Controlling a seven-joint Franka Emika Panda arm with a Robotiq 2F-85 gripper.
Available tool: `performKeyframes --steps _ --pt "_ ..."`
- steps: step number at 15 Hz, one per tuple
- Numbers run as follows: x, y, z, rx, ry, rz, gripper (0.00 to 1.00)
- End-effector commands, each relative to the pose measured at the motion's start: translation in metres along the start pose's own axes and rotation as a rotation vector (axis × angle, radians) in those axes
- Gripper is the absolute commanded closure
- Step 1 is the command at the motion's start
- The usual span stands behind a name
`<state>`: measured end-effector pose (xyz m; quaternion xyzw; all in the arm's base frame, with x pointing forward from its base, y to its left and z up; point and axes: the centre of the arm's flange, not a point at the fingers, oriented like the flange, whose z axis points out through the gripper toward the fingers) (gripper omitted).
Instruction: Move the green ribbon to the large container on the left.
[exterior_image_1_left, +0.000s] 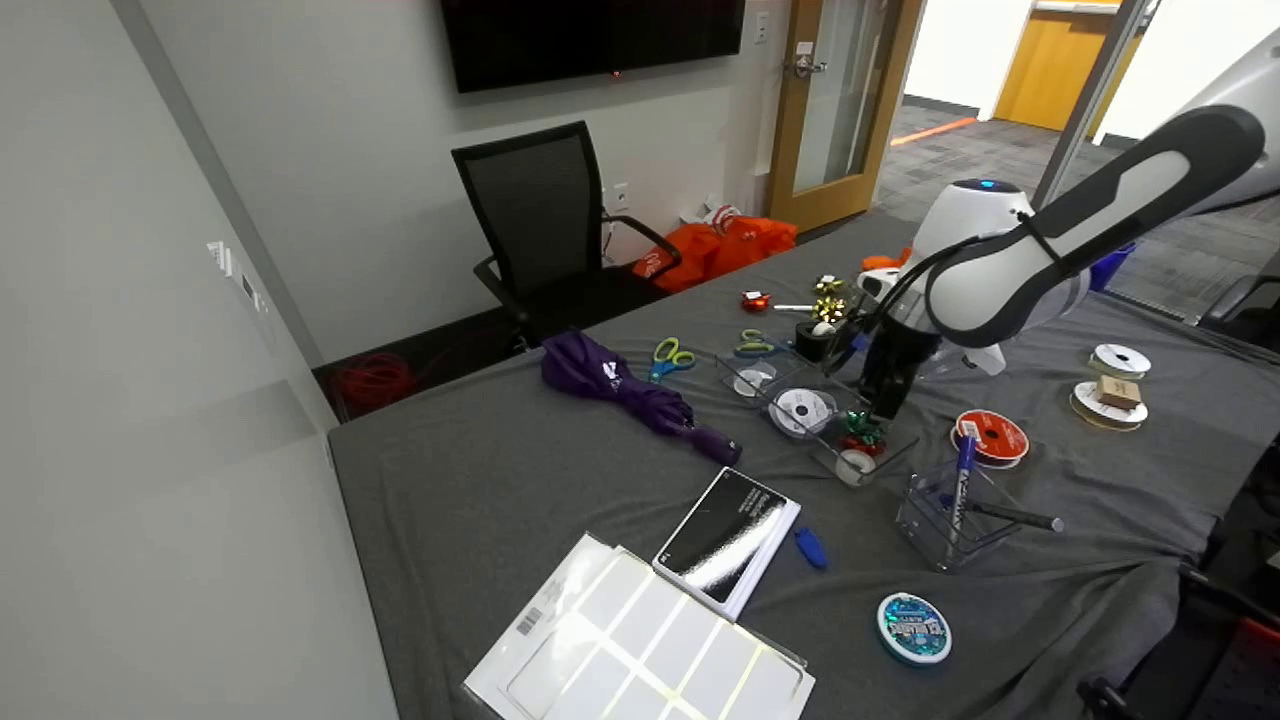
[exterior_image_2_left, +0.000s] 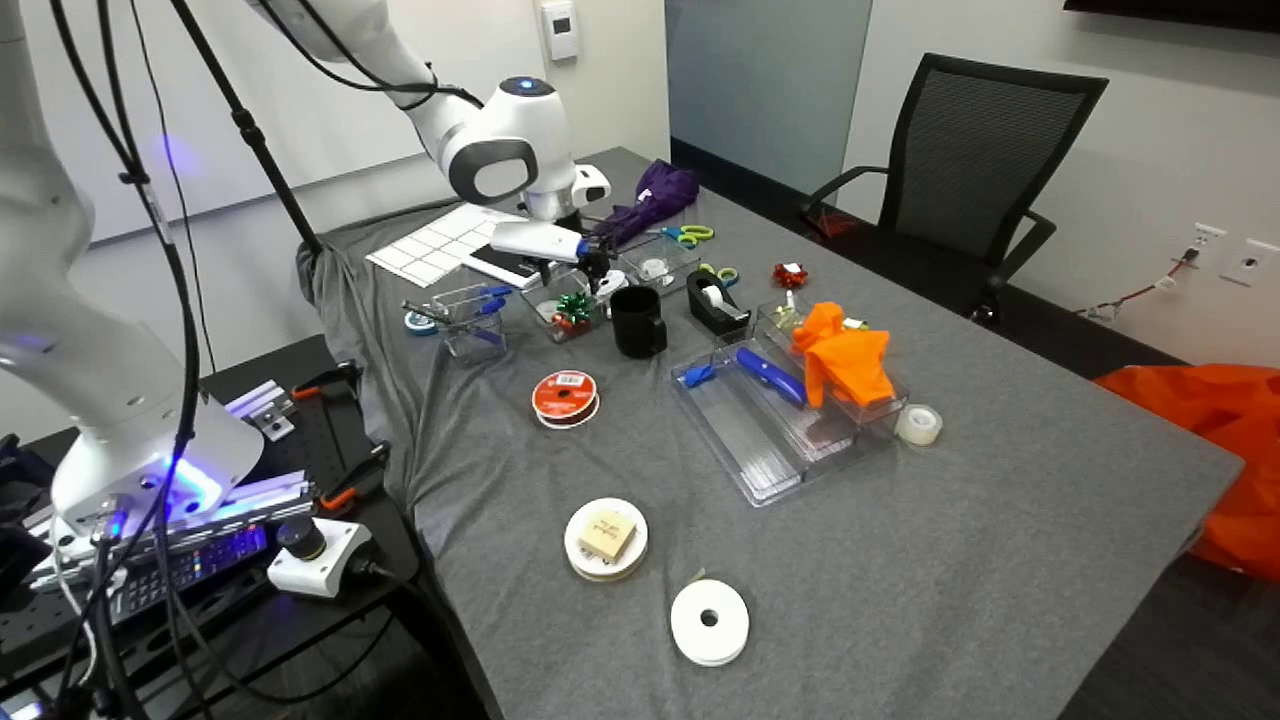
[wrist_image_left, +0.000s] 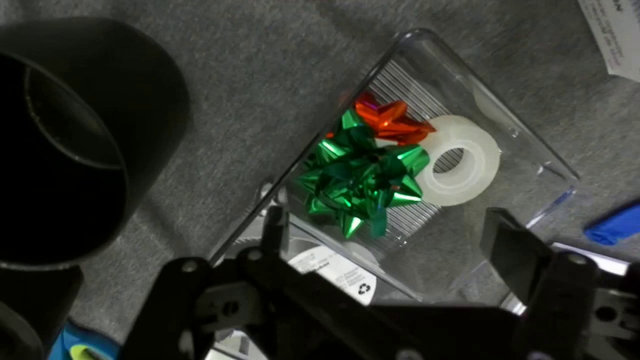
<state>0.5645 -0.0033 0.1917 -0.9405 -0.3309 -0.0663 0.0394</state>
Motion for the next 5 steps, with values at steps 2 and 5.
performKeyframes --steps 2,5 --pt "-0.025 -0.014 -0.056 0.015 0.063 -0.056 0.00" --pt "-0.033 -0.012 -0.078 0.015 0.053 -0.058 0.00"
